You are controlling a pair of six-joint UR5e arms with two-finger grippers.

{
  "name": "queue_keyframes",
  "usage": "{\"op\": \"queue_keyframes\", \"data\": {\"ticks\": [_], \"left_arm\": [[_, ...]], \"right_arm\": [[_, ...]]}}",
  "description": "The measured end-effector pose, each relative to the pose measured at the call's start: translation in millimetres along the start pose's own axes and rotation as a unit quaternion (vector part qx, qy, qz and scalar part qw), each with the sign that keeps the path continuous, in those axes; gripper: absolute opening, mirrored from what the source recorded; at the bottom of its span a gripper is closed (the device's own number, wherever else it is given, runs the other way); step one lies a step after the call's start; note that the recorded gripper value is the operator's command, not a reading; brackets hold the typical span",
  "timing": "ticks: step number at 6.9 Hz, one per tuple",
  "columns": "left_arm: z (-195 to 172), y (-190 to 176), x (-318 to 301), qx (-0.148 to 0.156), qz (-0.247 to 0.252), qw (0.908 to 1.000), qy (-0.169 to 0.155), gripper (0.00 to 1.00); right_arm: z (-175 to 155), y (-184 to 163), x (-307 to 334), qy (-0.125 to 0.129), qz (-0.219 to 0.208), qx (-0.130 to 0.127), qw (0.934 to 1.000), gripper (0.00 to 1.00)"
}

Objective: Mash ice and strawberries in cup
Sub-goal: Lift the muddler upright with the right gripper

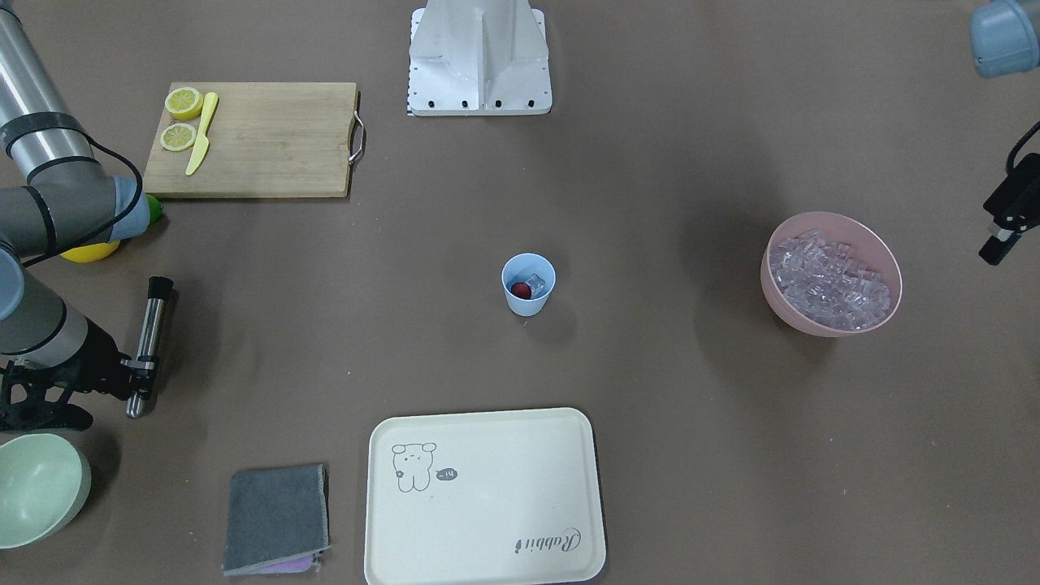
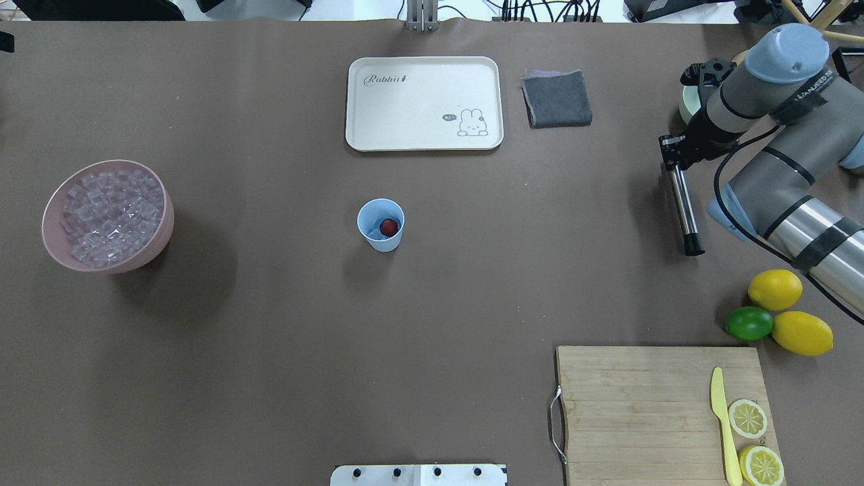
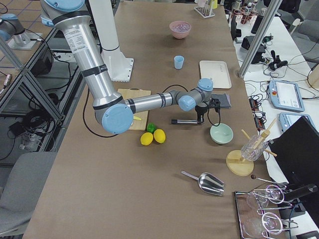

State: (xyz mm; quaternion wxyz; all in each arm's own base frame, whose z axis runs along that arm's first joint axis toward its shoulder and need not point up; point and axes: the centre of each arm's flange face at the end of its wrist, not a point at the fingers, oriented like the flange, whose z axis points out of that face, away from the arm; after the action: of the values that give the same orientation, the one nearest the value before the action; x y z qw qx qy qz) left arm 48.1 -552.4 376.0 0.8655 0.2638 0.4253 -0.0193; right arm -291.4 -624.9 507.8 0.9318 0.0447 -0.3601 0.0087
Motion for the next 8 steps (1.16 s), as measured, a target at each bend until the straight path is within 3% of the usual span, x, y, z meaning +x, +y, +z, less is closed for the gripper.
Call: {"op": "queue_keyframes", "data": {"ticks": [2,5,7,8], "left_arm": [[-2,1,-1,-0.003,0.005,1.0,0.005,0.98],[-11,-1,-12,-0.003,-0.007,1.0,0.003,0.98],[-37,16,-72,0.004,-0.055,0.9981,-0.028,0.98],[-57,41,-119,0.008,-0.097,0.9938,-0.054,0.98]], "right_arm": [[-77,-22,-8,-0.029,0.005,0.019,0.9994,0.0],[-203,-15,-46,-0.079,-0.03,0.106,0.9908,0.0],[-247,-8,-87,-0.114,-0.081,0.171,0.9753,0.0],[-253,-1,-115,-0.13,-0.114,0.205,0.9634,0.0]]}}
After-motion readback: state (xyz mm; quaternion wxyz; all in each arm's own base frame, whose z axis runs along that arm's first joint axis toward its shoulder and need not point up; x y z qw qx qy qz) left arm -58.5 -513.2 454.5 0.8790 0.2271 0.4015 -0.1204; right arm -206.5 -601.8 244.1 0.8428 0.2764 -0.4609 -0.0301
